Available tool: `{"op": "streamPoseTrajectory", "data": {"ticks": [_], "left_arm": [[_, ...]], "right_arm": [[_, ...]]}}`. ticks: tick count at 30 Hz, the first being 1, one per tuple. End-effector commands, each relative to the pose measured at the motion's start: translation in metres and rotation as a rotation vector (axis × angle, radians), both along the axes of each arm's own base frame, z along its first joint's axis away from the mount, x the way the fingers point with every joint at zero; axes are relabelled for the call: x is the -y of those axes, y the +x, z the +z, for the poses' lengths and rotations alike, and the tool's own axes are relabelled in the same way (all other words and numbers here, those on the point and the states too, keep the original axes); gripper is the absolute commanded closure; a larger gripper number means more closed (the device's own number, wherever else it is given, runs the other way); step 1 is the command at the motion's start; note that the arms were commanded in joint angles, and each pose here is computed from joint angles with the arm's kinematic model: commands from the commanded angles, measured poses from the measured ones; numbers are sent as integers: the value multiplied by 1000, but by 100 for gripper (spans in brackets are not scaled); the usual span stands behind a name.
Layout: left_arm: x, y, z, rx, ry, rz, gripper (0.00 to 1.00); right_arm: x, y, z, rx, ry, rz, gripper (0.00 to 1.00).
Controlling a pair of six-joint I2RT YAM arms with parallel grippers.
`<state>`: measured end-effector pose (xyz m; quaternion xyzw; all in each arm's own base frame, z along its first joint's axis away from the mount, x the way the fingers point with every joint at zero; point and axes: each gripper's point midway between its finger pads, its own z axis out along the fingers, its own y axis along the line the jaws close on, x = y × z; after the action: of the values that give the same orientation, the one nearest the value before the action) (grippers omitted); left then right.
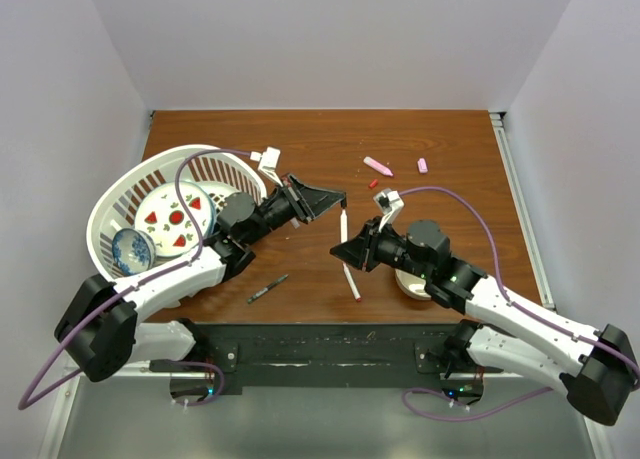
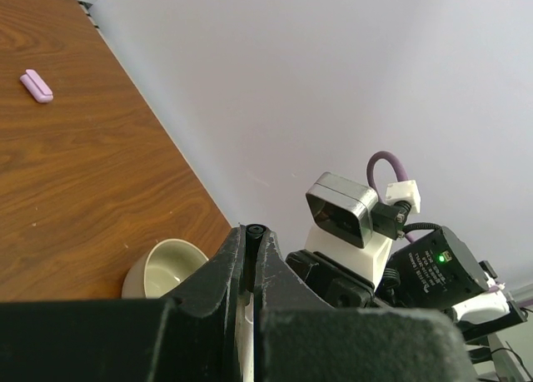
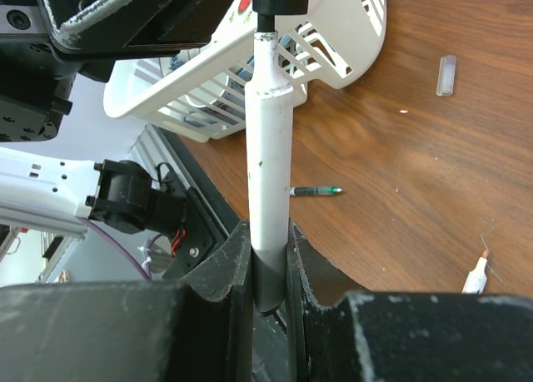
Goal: Insert the pens into the pen caps
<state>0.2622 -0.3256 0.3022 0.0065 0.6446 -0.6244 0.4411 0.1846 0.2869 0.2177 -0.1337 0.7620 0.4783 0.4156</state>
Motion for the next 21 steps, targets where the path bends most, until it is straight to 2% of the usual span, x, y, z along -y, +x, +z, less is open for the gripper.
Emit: {"op": "streamPoseTrajectory", "data": {"ticks": [1,15,20,21], "left_arm": [[0,-5,7,51,-5,-8,100],[-2,-23,-9,21,48,-22,100],[0,-33,-2,57,35,-61,100],[-1,-35,2,70,21,-65,95]], "right_arm": [[-3,7,26,46,29,-20,100],[10,25,34,82,-39,-119,100],[-1,16,47,122,-5,-38,100],[-1,14,48,129,-1,-25,100]]}}
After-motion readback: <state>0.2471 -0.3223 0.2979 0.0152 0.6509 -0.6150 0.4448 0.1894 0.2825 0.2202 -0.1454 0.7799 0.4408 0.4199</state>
